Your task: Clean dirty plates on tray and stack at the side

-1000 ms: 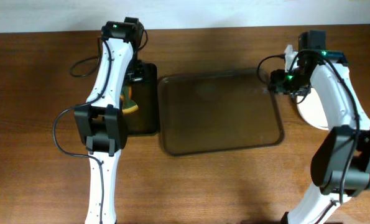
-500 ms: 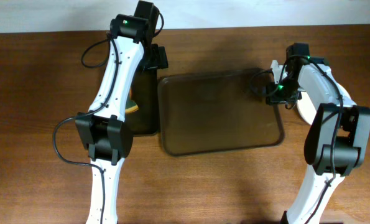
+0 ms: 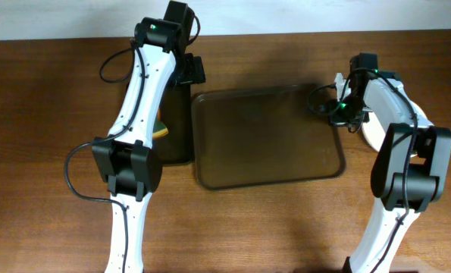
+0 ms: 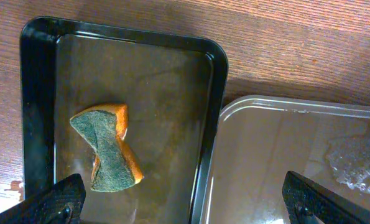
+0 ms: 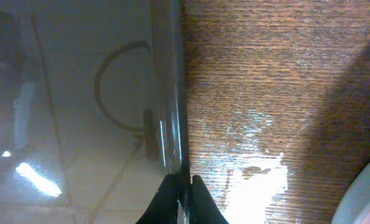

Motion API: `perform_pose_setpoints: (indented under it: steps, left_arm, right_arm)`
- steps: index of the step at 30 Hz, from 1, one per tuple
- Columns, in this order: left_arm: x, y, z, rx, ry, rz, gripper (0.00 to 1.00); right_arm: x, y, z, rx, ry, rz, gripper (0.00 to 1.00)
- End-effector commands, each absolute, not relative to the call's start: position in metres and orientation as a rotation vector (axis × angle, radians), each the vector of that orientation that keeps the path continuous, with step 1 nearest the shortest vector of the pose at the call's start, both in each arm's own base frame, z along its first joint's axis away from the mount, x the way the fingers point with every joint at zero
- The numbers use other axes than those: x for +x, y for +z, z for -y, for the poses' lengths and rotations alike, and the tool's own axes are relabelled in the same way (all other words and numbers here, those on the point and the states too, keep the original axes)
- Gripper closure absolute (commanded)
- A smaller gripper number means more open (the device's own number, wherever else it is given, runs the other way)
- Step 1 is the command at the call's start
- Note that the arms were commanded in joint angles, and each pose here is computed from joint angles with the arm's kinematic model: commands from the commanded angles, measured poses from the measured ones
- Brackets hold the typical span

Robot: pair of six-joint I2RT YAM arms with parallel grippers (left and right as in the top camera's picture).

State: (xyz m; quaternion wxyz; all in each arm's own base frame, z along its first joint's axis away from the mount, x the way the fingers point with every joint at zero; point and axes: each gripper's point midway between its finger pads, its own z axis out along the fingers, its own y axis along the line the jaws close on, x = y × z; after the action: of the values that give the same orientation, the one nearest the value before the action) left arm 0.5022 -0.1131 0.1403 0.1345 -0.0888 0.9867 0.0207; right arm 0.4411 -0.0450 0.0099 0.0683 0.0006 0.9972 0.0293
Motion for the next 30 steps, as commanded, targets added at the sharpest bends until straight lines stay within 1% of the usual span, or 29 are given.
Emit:
perform_pose_setpoints:
  steps: [1,4,8,12,14,15,16,17,20,22,24,25,27,28,29,30]
  left_arm:
    - [0.502,0.150,0.113,-0.240,0.032,-2.846,0.00]
    - [0.502,0.150,0.113,-0.240,0.031,-2.846,0.00]
    - [0.502,0.150,0.116,-0.238,0.011,-2.851,0.00]
    - [0.502,0.150,0.116,-0.238,0.011,-2.851,0.00]
    - [0.502,0.150,0.116,-0.238,0.010,-2.847,0.00]
    - [0.503,0.150,0.116,-0.237,0.009,-2.847,0.00]
    - [0.503,0.150,0.116,-0.237,0.009,-2.847,0.00]
    - [0.503,0.150,0.116,-0.237,0.010,-2.847,0.00]
    - [0.503,0.150,0.116,-0.238,0.008,-2.844,0.00]
    - [0.503,0.150,0.116,-0.238,0.008,-2.844,0.00]
    - [0.503,0.150,0.116,-0.238,0.008,-2.844,0.00]
    - [0.503,0.150,0.116,-0.238,0.008,-2.844,0.00]
    - [0.503,0.150,0.116,-0.238,0.008,-2.844,0.00]
    - [0.503,0.150,0.116,-0.238,0.008,-2.844,0.00]
    - [0.503,0.150,0.116,-0.238,0.008,-2.844,0.00]
    - [0.503,0.150,0.116,-0.238,0.008,-2.844,0.00]
  right_arm:
    - [0.438,-0.005,0.061,0.207,0.090,-3.018,0.96]
    - [0.436,-0.005,0.070,0.274,0.101,-3.013,0.96]
    - [0.435,-0.005,0.079,0.436,0.107,-2.995,0.96]
    - [0.437,-0.005,0.079,0.434,0.107,-2.988,0.96]
    - [0.440,-0.004,0.075,0.382,0.139,-2.980,0.94]
    - [0.443,-0.001,0.071,0.338,0.174,-2.975,0.82]
    - [0.444,0.002,0.072,0.338,0.173,-2.975,0.73]
    - [0.447,0.012,0.072,0.339,0.172,-2.971,0.68]
    - [0.461,0.074,0.076,0.325,0.158,-2.903,0.64]
    - [0.459,0.119,0.076,0.320,0.153,-2.875,0.60]
    - [0.439,0.174,0.071,0.320,0.154,-2.879,0.59]
    - [0.422,0.210,0.067,0.318,0.151,-2.870,0.59]
    - [0.400,0.249,0.063,0.312,0.146,-2.841,0.59]
    - [0.377,0.280,0.057,0.306,0.147,-2.813,0.44]
    - [0.362,0.306,0.047,0.290,0.188,-2.755,0.02]
    - [0.351,0.330,0.031,0.258,0.285,-2.680,0.02]
